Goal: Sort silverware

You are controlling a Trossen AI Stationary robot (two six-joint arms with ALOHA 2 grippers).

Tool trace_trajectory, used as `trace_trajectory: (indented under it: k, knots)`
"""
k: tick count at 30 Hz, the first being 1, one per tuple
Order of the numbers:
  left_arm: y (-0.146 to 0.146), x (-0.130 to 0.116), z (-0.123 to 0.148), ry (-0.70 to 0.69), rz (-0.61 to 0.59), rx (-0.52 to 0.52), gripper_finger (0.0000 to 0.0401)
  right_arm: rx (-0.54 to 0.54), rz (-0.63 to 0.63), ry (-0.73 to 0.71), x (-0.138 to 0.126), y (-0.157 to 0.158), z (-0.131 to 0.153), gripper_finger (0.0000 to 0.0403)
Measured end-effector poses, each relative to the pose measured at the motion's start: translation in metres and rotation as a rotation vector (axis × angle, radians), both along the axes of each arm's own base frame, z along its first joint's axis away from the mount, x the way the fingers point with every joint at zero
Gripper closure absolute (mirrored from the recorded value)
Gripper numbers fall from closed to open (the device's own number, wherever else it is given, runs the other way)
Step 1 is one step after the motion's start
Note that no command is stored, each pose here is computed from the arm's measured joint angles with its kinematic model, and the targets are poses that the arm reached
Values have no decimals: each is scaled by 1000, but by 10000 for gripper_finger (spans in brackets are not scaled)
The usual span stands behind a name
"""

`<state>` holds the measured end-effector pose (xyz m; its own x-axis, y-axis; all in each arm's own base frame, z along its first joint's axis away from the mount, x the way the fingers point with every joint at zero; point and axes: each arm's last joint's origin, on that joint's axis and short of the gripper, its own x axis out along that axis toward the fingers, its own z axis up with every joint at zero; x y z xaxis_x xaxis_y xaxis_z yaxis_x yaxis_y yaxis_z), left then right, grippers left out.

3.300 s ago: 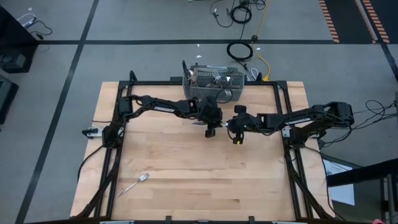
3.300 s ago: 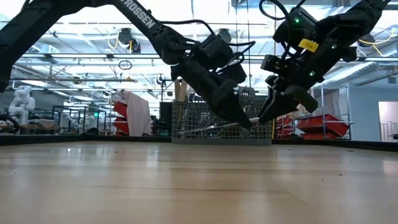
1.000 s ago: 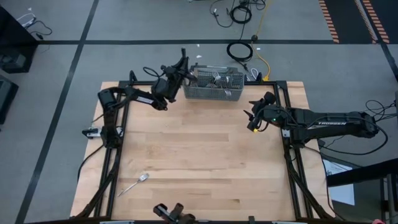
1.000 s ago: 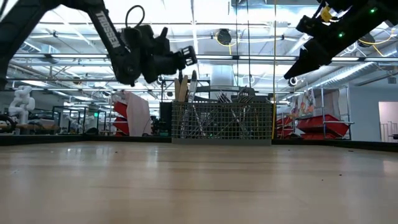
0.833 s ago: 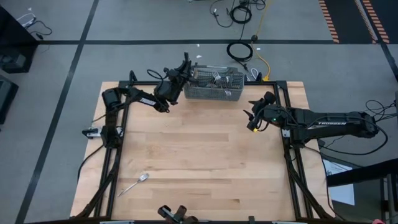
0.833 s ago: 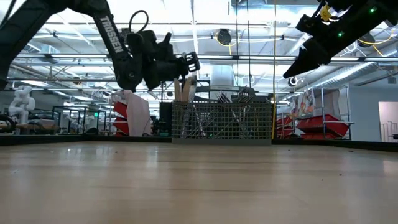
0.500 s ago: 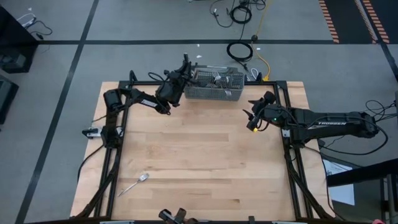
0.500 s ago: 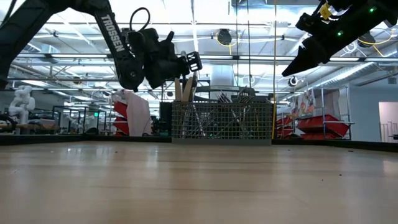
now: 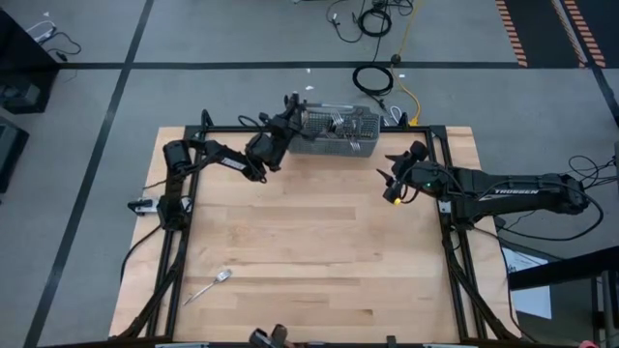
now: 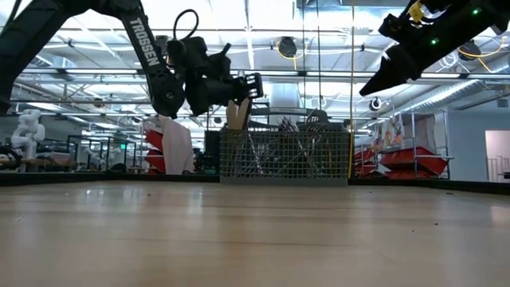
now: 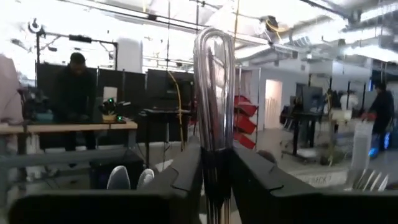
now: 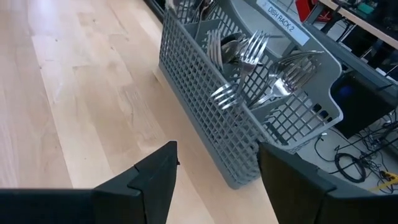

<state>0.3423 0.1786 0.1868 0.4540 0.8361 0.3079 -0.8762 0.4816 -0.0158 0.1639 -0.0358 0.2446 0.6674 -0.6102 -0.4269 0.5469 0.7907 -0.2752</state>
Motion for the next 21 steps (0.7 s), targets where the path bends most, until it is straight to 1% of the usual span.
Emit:
trace_trajectory:
  k: [3,6,10,12,16,18,21]
  knots:
    - [-3,1,-2,70,18,24,287,-10,5,-19,1,0,2,190]
    - [-5,2,-2,93,68,26,257,-13,6,-18,1,0,2,190]
    - [-4,-1,0,216,225,32,238,-13,6,-18,1,0,2,190]
    - [-7,-2,5,248,244,50,235,-13,6,-18,1,0,2,190]
    - [-11,-7,31,258,236,67,233,-13,6,-22,1,0,3,190]
    - [-14,-14,52,274,223,45,233,-13,6,-23,1,0,3,190]
    - [-26,-27,84,334,142,-9,232,-12,6,-23,1,0,3,190]
